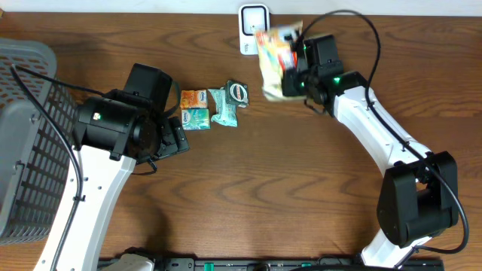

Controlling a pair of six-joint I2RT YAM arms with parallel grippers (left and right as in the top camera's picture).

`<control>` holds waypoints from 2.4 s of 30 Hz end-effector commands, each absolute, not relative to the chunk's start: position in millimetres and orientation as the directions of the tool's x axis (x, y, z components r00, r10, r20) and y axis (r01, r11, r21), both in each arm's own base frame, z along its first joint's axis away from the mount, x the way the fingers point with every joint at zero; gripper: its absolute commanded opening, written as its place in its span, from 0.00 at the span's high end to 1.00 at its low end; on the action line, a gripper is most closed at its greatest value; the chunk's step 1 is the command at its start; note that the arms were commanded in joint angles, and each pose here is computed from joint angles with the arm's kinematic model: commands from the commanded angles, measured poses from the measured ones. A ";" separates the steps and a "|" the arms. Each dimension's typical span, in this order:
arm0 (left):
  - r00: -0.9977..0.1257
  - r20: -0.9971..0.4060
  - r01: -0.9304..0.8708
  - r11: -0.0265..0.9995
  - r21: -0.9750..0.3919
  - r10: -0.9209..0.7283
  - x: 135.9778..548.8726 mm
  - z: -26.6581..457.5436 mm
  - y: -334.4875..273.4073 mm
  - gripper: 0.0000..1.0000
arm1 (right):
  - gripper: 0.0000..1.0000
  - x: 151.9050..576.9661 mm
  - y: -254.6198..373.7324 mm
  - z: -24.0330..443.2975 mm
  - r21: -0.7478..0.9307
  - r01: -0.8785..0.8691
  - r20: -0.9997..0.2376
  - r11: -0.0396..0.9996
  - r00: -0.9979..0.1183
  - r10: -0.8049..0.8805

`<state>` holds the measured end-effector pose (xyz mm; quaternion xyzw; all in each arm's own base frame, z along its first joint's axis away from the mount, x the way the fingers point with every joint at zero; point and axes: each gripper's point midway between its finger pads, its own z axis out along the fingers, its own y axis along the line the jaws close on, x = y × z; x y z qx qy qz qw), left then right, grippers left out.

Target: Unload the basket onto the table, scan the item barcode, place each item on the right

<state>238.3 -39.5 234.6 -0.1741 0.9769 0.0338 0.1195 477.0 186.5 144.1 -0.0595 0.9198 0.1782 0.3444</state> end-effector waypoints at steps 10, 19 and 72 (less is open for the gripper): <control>-0.905 -0.249 -0.362 0.932 0.021 -0.346 237.3 236.0 -37.8 0.02 | 0.99 548.4 232.1 223.1 0.421 -0.310 -0.865 0.852 -0.420 0.275; -0.905 -0.249 -0.362 0.932 0.021 -0.346 237.3 236.0 -37.8 0.02 | 0.99 626.3 252.0 212.7 0.455 -0.277 -0.869 0.847 -0.348 0.353; -0.905 -0.249 -0.362 0.932 0.021 -0.346 237.3 236.0 -37.8 0.02 | 0.03 516.6 -239.6 133.3 -0.121 0.305 -0.506 0.945 -0.837 0.206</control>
